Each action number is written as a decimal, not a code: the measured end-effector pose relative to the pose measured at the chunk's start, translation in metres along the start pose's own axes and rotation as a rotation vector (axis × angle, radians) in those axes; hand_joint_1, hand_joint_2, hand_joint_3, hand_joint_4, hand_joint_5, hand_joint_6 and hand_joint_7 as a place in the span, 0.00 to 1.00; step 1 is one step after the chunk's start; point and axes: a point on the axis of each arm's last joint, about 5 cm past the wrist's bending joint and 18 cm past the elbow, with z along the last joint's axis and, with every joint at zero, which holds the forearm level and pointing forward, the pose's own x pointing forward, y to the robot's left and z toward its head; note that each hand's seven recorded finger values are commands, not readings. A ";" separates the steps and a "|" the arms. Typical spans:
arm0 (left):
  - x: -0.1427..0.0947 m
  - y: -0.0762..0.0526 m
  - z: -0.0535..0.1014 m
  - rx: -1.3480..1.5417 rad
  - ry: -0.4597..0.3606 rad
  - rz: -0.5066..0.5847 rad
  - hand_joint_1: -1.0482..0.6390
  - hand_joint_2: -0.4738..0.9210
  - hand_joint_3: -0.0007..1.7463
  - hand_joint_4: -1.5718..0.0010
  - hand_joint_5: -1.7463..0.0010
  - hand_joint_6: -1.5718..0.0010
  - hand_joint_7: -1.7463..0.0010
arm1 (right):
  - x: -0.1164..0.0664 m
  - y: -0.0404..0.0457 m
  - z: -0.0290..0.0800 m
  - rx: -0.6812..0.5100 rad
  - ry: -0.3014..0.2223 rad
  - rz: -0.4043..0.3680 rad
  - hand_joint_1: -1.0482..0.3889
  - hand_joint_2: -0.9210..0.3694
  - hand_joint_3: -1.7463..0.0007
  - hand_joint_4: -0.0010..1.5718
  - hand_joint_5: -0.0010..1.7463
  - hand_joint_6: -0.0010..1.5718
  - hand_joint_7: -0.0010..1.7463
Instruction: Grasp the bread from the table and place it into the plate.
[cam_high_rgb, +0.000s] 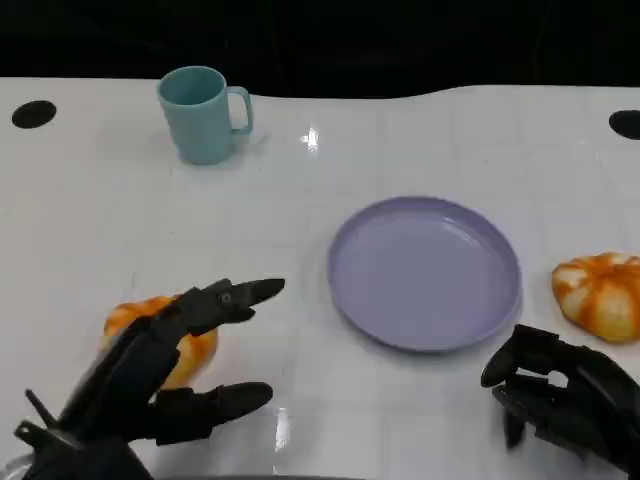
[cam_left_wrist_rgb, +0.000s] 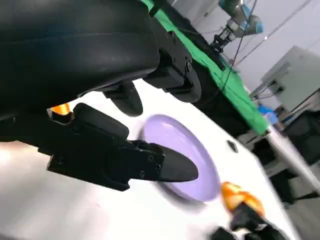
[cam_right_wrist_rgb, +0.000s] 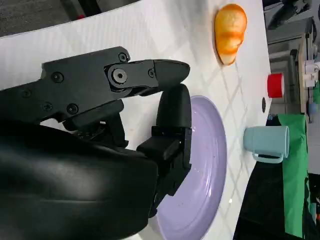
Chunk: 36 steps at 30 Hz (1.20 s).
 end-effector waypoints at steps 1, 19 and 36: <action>0.000 0.004 0.002 0.049 -0.007 0.001 0.28 1.00 0.11 0.97 0.58 0.78 0.93 | 0.000 0.0003 0.000 0.001 0.002 -0.003 0.36 0.00 0.84 0.42 1.00 0.41 0.80; 0.009 0.019 0.032 0.848 0.284 -0.203 0.34 0.95 0.00 0.99 0.88 0.85 1.00 | 0.004 0.0036 0.003 -0.026 0.012 -0.004 0.37 0.00 0.83 0.41 1.00 0.41 0.79; 0.051 0.006 -0.002 0.893 0.452 -0.399 0.39 0.88 0.00 0.98 0.94 0.88 1.00 | 0.003 0.0040 0.002 -0.030 0.007 0.002 0.37 0.00 0.82 0.42 1.00 0.41 0.80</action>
